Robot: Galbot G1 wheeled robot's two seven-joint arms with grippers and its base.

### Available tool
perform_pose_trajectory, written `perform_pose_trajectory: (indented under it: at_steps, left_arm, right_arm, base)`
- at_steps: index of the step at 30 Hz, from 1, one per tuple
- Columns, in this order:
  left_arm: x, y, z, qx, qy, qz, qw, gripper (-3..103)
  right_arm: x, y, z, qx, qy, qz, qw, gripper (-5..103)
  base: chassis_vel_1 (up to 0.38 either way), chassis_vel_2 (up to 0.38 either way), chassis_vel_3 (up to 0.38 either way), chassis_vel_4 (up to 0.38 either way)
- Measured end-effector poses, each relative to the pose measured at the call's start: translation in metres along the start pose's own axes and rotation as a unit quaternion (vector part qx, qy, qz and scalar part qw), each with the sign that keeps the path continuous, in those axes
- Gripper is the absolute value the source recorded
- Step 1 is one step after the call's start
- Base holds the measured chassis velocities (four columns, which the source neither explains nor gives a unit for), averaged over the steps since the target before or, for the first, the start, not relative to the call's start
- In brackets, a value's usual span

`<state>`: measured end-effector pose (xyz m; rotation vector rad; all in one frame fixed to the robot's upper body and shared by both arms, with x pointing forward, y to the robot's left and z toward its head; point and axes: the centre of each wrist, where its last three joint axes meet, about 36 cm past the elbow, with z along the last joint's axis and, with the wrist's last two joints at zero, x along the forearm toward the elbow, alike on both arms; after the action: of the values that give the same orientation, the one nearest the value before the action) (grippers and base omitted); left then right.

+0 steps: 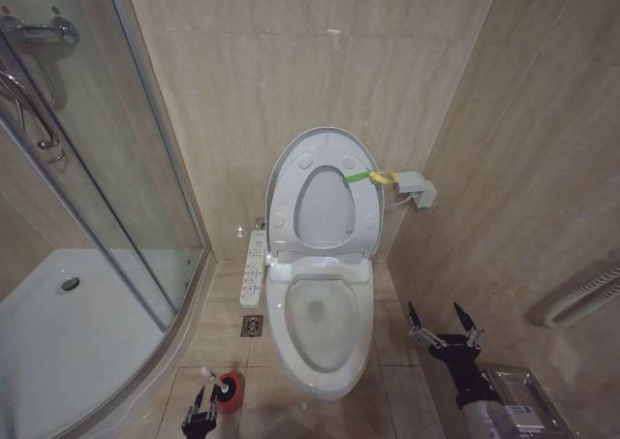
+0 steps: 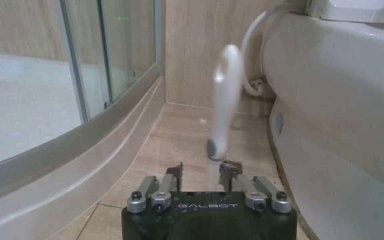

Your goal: Open the toilet lid, clean the toilet bowl with a toilet brush, close the toilet lid, and flush.

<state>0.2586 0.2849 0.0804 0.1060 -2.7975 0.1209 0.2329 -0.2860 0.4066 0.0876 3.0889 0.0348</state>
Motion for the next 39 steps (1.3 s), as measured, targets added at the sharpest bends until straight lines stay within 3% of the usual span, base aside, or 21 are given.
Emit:
perform_pose_trajectory:
  at_steps: [4, 5, 11, 12, 19, 20, 30, 39]
  left_arm:
    - [0.000, -0.001, 0.000, -0.001, -0.001, 0.002, 1.0000, 30]
    - [0.000, 0.000, -0.001, -0.001, -0.001, 0.001, 1.0000, 57]
    - [0.007, -0.001, 0.000, -0.002, 0.000, 0.003, 1.0000, 57]
    - [0.009, -0.003, 0.001, -0.001, 0.000, 0.005, 1.0000, 85]
    - [0.017, -0.013, -0.003, -0.004, -0.008, 0.017, 0.9998, 85]
    - [0.018, -0.015, -0.005, -0.003, -0.011, 0.019, 0.9997, 100]
    - [0.035, -0.045, -0.049, 0.002, -0.048, 0.066, 0.9967, 100]
    - [0.068, -0.068, -0.067, -0.005, -0.041, 0.073, 0.9965, 100]
  right_arm:
    - [0.000, 0.000, 0.000, 0.000, 0.000, 0.000, 1.000, 100]
    - [0.000, 0.000, 0.000, 0.000, 0.000, 0.000, 1.000, 100]
    - [0.000, 0.000, 0.000, 0.000, 0.000, 0.000, 1.000, 100]
    - [0.000, 0.000, 0.000, 0.000, 0.000, 0.000, 1.000, 100]
    - [0.000, 0.000, 0.000, 0.000, 0.000, 0.000, 1.000, 100]
    - [0.000, 0.000, 0.000, 0.000, 0.000, 0.000, 1.000, 100]
    - [0.000, 0.000, 0.000, 0.000, 0.000, 0.000, 1.000, 100]
    - [0.000, 0.000, 0.000, 0.000, 0.000, 0.000, 1.000, 100]
  base:
    - [0.000, 0.000, 0.000, 0.000]
    - [0.000, 0.000, 0.000, 0.000]
    - [0.000, 0.000, 0.000, 0.000]
    - [0.000, 0.000, 0.000, 0.000]
    - [0.000, 0.000, 0.000, 0.000]
    - [0.000, 0.000, 0.000, 0.000]
    - [0.000, 0.000, 0.000, 0.000]
    - [0.000, 0.000, 0.000, 0.000]
